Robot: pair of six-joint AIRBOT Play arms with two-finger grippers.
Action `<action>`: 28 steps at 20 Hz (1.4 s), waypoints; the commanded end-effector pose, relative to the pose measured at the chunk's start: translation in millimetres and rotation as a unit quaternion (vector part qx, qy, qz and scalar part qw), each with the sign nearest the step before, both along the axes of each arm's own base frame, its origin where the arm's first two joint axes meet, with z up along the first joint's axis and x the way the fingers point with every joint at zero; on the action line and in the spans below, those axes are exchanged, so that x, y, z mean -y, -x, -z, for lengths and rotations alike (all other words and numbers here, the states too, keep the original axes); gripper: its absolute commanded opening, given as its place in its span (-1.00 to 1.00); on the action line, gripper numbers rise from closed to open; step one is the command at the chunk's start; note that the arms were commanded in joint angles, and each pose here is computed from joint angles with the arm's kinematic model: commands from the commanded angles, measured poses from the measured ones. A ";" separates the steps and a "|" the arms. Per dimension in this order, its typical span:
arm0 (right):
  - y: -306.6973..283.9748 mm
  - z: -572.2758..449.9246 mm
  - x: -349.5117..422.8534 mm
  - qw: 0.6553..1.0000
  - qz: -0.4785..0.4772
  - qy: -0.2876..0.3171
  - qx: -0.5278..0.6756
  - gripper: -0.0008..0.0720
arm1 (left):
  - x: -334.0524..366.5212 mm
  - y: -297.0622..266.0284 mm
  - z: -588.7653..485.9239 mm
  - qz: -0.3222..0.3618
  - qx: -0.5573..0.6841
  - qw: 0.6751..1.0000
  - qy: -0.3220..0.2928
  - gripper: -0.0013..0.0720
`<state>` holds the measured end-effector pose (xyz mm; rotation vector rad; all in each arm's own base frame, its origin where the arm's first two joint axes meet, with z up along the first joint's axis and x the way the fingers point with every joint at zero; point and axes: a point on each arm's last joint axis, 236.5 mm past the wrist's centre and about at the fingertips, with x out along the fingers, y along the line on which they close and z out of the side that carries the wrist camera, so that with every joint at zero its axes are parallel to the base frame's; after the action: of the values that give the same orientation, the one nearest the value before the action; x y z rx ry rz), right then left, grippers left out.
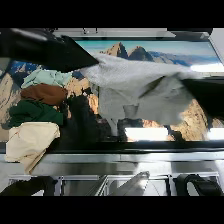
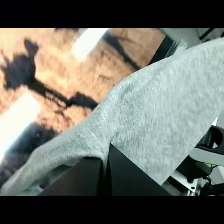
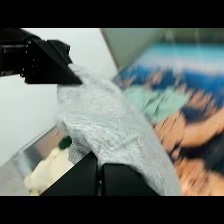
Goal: Fold the shirts.
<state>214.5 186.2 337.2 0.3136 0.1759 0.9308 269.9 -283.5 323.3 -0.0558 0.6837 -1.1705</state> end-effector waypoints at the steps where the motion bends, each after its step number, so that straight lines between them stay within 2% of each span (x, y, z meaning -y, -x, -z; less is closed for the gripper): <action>1: 22.2 -25.7 8.8 0.998 0.032 0.023 0.043 -0.94 | -2.6 30.8 -33.7 -0.030 0.069 0.997 0.001 -0.91; 6: -62.2 77.0 12.9 0.987 -0.001 0.031 -0.159 -0.93 | 20.5 -29.9 81.0 -0.066 -0.025 0.995 -0.065 -0.90; 9: -119.2 160.6 24.3 0.959 0.013 0.020 -0.284 -0.93 | 15.7 -103.4 165.9 -0.116 -0.086 0.985 -0.098 -0.90; 10: -138.7 190.3 31.0 0.947 0.029 0.019 -0.318 -0.91 | 7.5 -128.2 190.1 -0.140 -0.103 0.979 -0.102 -0.81; 11: -158.7 220.7 40.5 0.936 0.051 0.021 -0.348 -0.41 | -4.5 -148.4 212.1 -0.161 -0.120 0.974 -0.109 -0.09; 12: -174.1 244.5 50.4 0.925 0.070 0.015 -0.373 0.20 | -21.6 -162.7 231.6 -0.173 -0.146 0.967 -0.120 0.68; 13: -184.0 261.9 60.7 0.916 0.080 0.011 -0.394 0.27 | -40.5 -167.3 246.2 -0.176 -0.182 0.958 -0.135 0.99; 15: -187.1 279.3 81.8 0.907 0.083 0.014 -0.412 0.27 | -77.5 -155.2 262.2 -0.158 -0.257 0.939 -0.167 0.99; 17: -177.0 294.2 105.2 0.898 0.092 0.045 -0.427 0.27 | -103.0 -133.0 275.6 -0.153 -0.333 0.912 -0.185 0.99; 21: -137.6 344.3 125.1 0.855 0.097 0.121 -0.495 0.30 | -89.5 -53.8 331.1 -0.121 -0.417 0.874 -0.219 0.99; 22: -130.2 356.6 121.2 0.848 0.095 0.119 -0.507 0.39 | -81.0 -26.6 348.8 -0.110 -0.430 0.865 -0.232 0.99; 23: -124.6 368.7 117.7 0.843 0.099 0.120 -0.515 0.72 | -75.0 -4.8 364.7 -0.104 -0.436 0.860 -0.245 0.99; 24: -119.1 381.3 113.8 0.838 0.103 0.122 -0.522 0.83 | -69.5 14.5 380.4 -0.102 -0.438 0.856 -0.256 0.99; 28: -102.7 409.6 82.4 0.826 0.077 0.141 -0.540 0.83 | -55.1 60.6 421.3 -0.099 -0.441 0.846 -0.285 0.99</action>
<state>330.3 88.8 -50.1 0.5712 1.2535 0.4530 242.4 -223.6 -67.5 -0.1965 1.7538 -0.6862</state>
